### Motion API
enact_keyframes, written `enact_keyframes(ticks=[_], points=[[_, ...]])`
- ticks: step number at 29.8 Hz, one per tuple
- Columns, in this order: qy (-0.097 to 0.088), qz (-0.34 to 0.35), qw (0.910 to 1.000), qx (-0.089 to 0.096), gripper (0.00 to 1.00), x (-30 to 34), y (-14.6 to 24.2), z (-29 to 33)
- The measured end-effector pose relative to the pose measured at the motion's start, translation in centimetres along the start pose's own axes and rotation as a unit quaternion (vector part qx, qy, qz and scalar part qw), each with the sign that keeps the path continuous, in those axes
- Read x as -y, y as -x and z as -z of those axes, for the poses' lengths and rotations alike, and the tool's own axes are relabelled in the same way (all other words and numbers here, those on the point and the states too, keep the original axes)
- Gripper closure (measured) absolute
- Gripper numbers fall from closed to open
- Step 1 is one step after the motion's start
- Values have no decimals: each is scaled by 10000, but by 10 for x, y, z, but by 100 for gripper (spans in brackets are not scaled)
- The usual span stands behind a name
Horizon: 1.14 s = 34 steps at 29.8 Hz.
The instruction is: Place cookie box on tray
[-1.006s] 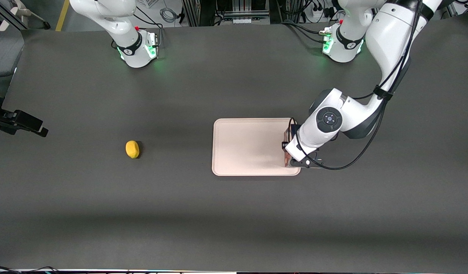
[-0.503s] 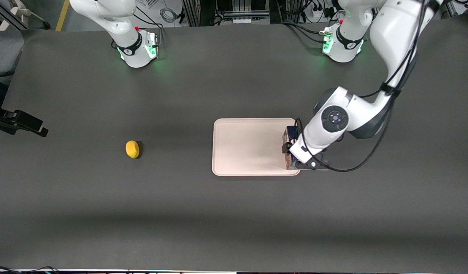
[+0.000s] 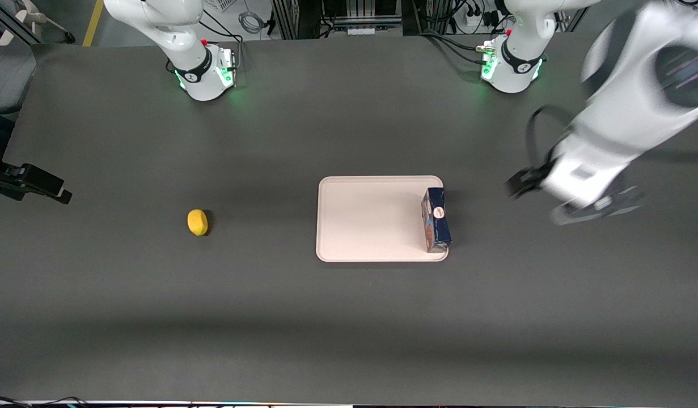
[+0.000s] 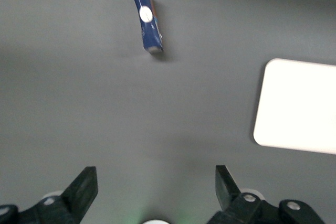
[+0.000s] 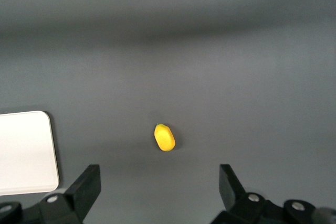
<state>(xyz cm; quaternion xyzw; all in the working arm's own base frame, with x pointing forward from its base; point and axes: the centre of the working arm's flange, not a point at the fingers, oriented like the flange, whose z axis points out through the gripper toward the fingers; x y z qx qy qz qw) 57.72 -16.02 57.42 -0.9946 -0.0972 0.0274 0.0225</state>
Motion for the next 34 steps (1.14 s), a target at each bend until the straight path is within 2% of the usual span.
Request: enact_keyframes(ticks=[6, 11, 14, 20, 24, 34], points=[[-84, -95, 9998, 141, 0, 91, 32, 69], [-99, -193, 9997, 109, 0, 137, 54, 84], [-108, -262, 9995, 104, 0, 149, 63, 74], [-97, -256, 9996, -41, 0, 158, 76, 35], [-111, -253, 9996, -53, 0, 158, 86, 14], [-52, -229, 9997, -103, 0, 160, 93, 11]])
